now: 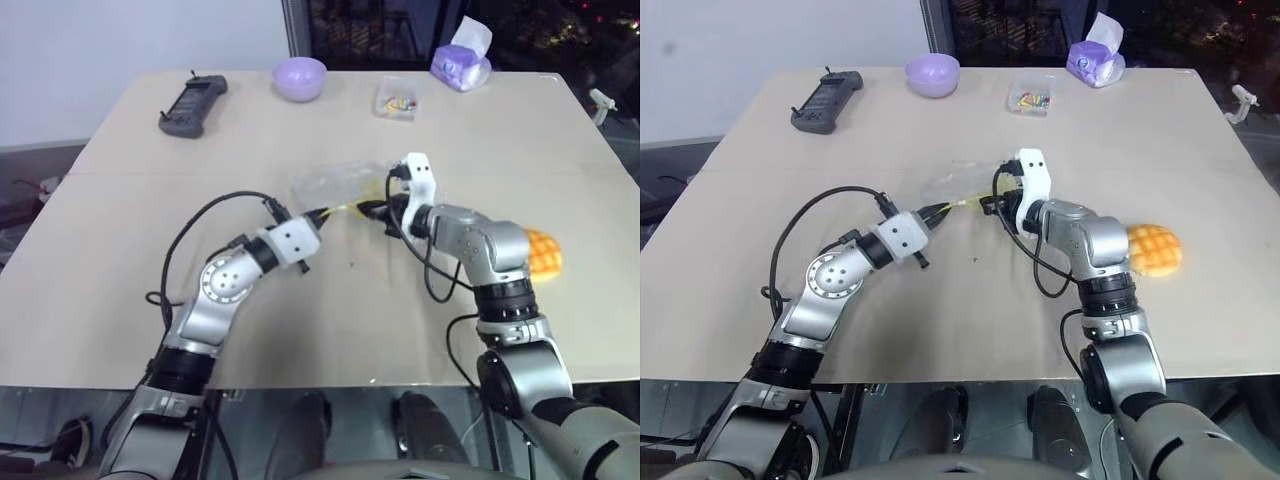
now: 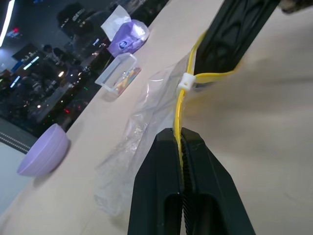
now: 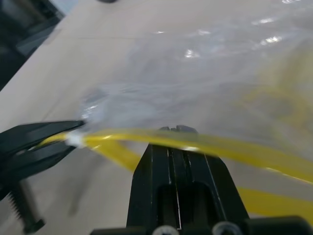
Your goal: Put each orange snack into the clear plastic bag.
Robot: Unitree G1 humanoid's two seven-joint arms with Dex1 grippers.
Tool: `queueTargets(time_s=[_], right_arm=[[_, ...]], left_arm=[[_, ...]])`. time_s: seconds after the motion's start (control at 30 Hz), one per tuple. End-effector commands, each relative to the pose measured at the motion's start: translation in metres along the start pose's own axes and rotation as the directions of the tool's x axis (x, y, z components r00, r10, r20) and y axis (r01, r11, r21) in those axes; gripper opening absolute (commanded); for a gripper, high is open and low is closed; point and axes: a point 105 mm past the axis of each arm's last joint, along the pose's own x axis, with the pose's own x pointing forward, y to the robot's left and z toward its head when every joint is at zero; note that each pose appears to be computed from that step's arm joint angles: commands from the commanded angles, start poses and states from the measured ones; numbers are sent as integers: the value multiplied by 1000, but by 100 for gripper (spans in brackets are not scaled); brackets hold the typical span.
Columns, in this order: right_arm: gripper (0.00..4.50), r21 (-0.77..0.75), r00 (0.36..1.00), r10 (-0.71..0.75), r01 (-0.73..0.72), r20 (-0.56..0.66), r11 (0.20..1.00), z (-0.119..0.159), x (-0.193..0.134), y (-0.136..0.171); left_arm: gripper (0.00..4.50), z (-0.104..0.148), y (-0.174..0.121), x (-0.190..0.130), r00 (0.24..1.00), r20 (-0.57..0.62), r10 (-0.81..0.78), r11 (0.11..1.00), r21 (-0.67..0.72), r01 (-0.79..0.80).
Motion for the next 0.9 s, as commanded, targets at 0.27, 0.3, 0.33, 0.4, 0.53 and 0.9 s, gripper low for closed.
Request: queueTargets(time_s=[0.27,0.3,0.33,0.4,0.53,0.9], right_arm=[[92,-805,968,-51,232,244,546,1,10,1],[145,-855,975,-21,205,222,477,-6,11,4],[184,-891,979,3,182,202,416,-12,11,7],[278,-933,986,25,149,166,329,-21,12,7],[441,-957,985,2,165,170,239,-21,11,-2],[447,-875,982,56,136,182,464,7,-46,-14]], left_arm=[[0,21,3,7,996,88,5,1000,2,-5],[0,21,3,7,996,88,5,1000,1,-6],[0,21,4,7,996,88,6,1000,1,-6],[0,21,4,8,996,88,7,1000,0,-7],[0,20,4,8,996,87,11,1000,-7,-11],[0,15,1,6,998,52,36,999,-27,-34]])
